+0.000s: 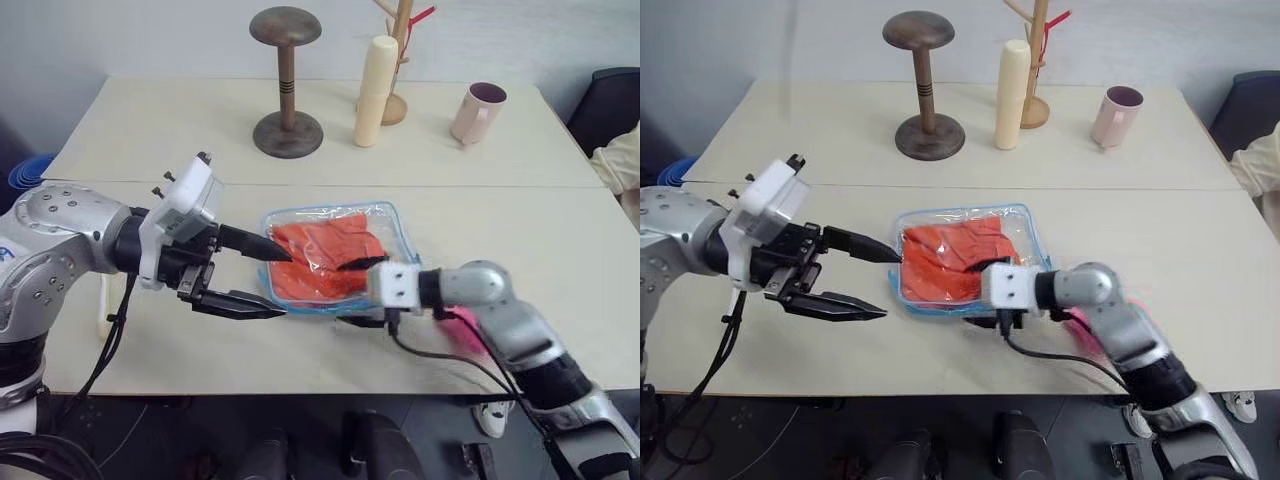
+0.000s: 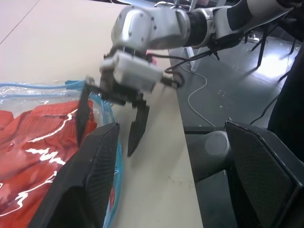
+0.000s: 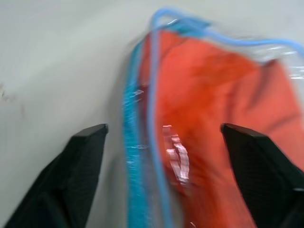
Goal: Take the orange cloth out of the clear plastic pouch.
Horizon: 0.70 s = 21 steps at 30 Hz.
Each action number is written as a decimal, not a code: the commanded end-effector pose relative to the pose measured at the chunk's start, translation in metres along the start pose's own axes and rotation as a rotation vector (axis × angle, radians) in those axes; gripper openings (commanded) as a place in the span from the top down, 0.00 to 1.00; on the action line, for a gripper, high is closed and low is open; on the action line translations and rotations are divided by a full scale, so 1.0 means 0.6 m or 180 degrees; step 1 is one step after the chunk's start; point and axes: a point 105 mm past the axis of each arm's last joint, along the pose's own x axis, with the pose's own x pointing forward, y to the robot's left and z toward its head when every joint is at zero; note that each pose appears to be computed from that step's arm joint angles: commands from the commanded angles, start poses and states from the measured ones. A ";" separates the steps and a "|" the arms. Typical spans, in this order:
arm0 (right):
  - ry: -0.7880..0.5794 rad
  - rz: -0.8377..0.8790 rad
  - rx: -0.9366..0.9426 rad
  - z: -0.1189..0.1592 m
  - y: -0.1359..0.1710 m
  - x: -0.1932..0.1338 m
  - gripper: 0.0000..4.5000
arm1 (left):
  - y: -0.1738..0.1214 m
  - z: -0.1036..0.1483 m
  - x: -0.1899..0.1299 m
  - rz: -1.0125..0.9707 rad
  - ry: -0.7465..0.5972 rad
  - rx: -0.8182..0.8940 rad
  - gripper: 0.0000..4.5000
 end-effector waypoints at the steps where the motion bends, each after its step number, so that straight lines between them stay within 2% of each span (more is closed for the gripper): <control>1: -0.0158 -0.0515 0.0440 0.048 -0.044 -0.090 0.01 | -0.001 0.011 0.003 -0.0074 -0.0007 0.0193 0.17; 4: 0.0206 -0.0809 0.0877 0.024 -0.048 -0.176 0.01 | 0.001 0.013 0.008 -0.0118 -0.0031 0.0235 0.17; 7: 0.0826 -0.0897 0.1241 -0.033 -0.005 -0.256 0.01 | -0.001 0.015 0.011 -0.0198 -0.0048 0.0272 0.17; 10: 0.1173 -0.0993 0.1549 -0.077 0.034 -0.298 0.01 | -0.002 0.016 0.013 -0.0250 -0.0055 0.0288 0.17; 17: 0.1198 -0.1221 0.2011 -0.135 0.063 -0.295 0.01 | 0.002 0.015 0.014 -0.0262 -0.0037 0.0323 0.17; 20: 0.1200 -0.1171 0.2086 -0.145 0.074 -0.290 0.13 | 0.003 0.016 0.014 -0.0263 -0.0031 0.0340 0.17; 21: 0.1162 -0.1159 0.2124 -0.145 0.076 -0.288 0.20 | 0.003 0.017 0.014 -0.0258 -0.0029 0.0348 0.17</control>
